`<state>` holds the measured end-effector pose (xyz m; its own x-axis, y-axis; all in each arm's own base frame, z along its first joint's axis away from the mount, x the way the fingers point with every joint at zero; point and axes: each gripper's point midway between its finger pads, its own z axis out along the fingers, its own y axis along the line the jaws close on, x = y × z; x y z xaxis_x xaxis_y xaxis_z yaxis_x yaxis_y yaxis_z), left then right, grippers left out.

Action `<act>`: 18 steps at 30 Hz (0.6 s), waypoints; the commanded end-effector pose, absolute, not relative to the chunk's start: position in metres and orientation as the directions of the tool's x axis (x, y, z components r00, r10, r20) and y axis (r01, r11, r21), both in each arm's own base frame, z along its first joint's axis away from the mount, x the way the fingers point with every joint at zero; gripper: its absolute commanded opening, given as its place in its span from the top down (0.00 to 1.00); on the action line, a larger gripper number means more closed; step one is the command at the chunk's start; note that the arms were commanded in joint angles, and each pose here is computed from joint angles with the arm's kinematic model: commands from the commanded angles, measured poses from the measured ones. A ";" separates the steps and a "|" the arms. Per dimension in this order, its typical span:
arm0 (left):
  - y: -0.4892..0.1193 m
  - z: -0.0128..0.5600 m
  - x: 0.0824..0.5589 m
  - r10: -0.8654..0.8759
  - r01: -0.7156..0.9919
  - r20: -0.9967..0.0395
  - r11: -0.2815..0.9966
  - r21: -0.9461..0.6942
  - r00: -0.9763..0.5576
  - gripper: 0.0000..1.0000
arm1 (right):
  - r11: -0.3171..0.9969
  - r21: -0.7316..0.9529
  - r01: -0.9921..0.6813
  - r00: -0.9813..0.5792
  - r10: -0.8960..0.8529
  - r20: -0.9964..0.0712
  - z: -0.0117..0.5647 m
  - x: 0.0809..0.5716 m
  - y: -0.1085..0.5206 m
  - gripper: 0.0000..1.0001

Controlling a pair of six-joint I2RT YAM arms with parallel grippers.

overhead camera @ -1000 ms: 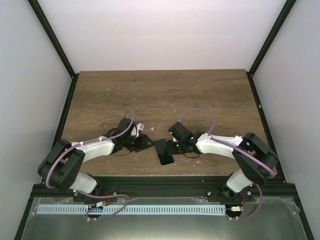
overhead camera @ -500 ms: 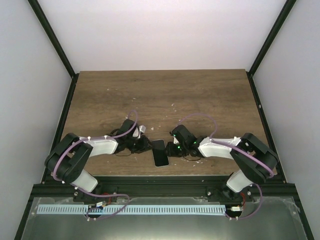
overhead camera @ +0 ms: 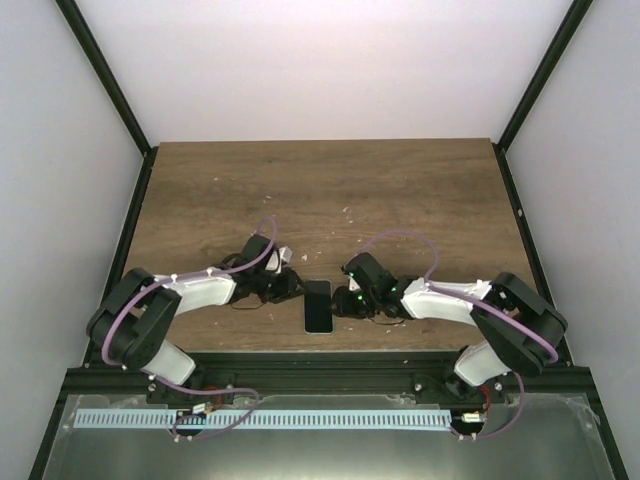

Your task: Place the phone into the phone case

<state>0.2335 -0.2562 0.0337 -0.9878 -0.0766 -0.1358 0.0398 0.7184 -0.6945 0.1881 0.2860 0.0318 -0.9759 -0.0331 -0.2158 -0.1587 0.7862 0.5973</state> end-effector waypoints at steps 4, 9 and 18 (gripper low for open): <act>-0.251 0.055 0.222 -0.062 0.079 -0.172 0.707 -0.703 -0.983 0.61 | 0.795 0.586 -0.155 -0.968 -0.004 -0.250 0.042 0.192 0.279 0.71; -0.251 0.049 0.212 -0.039 0.075 -0.141 0.694 -0.716 -0.989 0.63 | 0.773 0.619 -0.137 -0.970 0.021 -0.240 0.041 0.193 0.279 0.68; -0.256 0.038 0.211 -0.033 0.066 -0.120 0.677 -0.733 -0.992 0.71 | 0.746 0.656 -0.116 -0.978 0.030 -0.207 0.029 0.189 0.284 0.68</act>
<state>0.2142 -0.2512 0.0447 -0.9897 -0.0514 -0.1333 0.0606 0.6940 -0.7175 0.1851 0.2769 0.0284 -0.9772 0.0170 -0.2115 -0.1210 0.7741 0.6214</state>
